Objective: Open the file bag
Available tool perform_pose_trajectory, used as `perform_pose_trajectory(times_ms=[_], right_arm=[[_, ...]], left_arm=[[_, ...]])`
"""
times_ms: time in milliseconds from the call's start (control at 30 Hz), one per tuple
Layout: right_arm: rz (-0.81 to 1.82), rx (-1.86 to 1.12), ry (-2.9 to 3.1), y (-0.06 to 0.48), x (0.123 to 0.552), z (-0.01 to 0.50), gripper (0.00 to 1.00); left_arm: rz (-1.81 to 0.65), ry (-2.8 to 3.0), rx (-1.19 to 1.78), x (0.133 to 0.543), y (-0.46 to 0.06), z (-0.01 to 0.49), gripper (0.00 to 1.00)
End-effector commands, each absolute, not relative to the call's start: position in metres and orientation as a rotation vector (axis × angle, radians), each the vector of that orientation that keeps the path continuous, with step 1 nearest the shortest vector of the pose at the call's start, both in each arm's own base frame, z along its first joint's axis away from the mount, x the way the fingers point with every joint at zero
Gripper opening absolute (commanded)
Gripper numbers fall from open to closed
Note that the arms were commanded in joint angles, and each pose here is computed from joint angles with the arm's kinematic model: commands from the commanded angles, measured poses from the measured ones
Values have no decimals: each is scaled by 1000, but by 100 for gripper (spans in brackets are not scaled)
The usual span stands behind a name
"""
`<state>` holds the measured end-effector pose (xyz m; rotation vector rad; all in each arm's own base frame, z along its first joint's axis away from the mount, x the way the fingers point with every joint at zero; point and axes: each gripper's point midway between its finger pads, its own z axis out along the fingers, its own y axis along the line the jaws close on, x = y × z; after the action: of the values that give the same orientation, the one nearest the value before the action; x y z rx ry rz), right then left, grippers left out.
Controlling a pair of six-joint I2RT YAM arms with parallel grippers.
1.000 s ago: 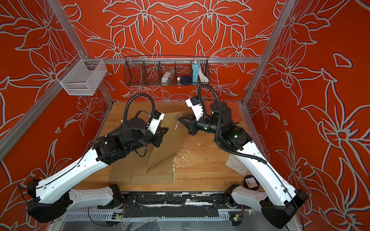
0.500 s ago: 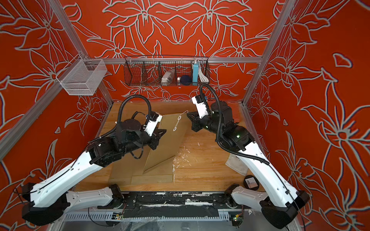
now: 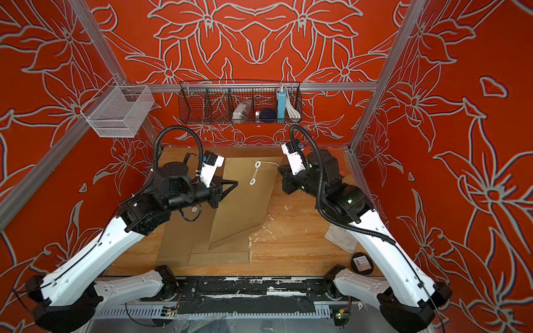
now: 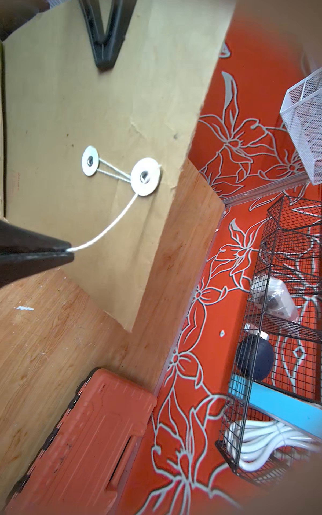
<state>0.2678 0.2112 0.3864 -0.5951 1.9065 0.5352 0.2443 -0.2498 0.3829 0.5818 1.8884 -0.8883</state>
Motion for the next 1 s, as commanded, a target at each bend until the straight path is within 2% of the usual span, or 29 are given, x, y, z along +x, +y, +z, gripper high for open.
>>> perform_pose_trajectory(times_ms=[0,967], right_arm=[[474,-604,1905,202,265,390,0],[265,-529,2050,171,272,353,0]], left_arm=[[-1031,1842,612,238,-259,393,0],[-1022,1794,610,229,-247,401,0]])
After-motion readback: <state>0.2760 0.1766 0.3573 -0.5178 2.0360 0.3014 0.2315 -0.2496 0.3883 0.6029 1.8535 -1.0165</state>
